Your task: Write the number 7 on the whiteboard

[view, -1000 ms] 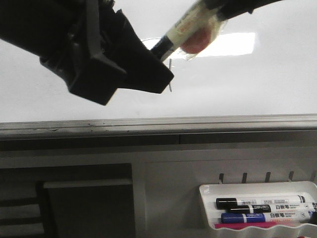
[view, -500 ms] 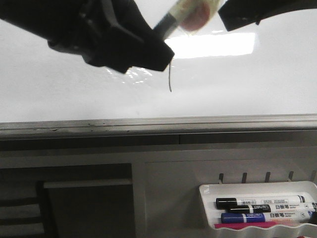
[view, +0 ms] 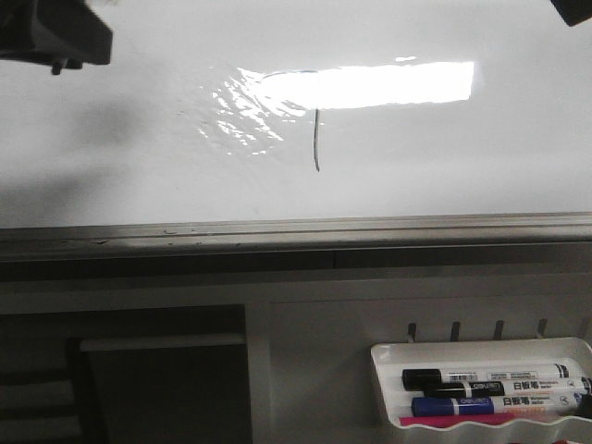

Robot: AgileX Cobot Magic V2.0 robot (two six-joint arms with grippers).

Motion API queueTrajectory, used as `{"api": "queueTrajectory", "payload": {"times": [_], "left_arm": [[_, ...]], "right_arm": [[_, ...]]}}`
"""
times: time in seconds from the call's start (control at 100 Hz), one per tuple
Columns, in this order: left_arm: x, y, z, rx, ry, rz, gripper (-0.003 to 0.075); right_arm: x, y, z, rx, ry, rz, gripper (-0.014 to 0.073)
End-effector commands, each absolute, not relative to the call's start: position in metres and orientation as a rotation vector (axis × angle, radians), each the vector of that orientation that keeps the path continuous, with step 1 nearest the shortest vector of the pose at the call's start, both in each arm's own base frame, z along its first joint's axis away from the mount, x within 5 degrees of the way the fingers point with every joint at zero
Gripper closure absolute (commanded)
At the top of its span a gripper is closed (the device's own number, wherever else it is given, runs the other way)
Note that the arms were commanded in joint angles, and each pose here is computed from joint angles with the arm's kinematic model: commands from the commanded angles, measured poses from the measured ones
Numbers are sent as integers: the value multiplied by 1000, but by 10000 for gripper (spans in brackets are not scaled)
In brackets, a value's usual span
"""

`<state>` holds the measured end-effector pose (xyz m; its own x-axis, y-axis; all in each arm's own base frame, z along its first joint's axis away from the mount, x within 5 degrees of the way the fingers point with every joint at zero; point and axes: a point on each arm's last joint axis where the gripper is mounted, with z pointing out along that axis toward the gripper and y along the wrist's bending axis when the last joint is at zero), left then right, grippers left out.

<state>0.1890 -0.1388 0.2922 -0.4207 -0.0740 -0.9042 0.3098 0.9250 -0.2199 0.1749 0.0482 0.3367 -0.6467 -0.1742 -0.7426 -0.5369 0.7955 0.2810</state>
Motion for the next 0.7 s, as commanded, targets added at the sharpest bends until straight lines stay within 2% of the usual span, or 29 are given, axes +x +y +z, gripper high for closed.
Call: {"api": "queueTrajectory", "payload": {"times": [0.0, 0.19, 0.34, 0.47, 0.69], "left_arm": [[197, -132, 297, 68, 1967, -441, 741], [223, -122, 279, -7, 2047, -479, 741], [243, -116, 263, -56, 2112, -568, 741], [252, -119, 265, -35, 2108, -643, 741], [263, -123, 266, -36, 2111, -643, 740]], "right_arm": [[173, 50, 351, -478, 2173, 684, 145], [173, 51, 351, -479, 2173, 697, 146], [173, 51, 351, -478, 2172, 699, 146], [173, 51, 351, -477, 2171, 702, 146], [173, 51, 352, -474, 2168, 704, 146]]}}
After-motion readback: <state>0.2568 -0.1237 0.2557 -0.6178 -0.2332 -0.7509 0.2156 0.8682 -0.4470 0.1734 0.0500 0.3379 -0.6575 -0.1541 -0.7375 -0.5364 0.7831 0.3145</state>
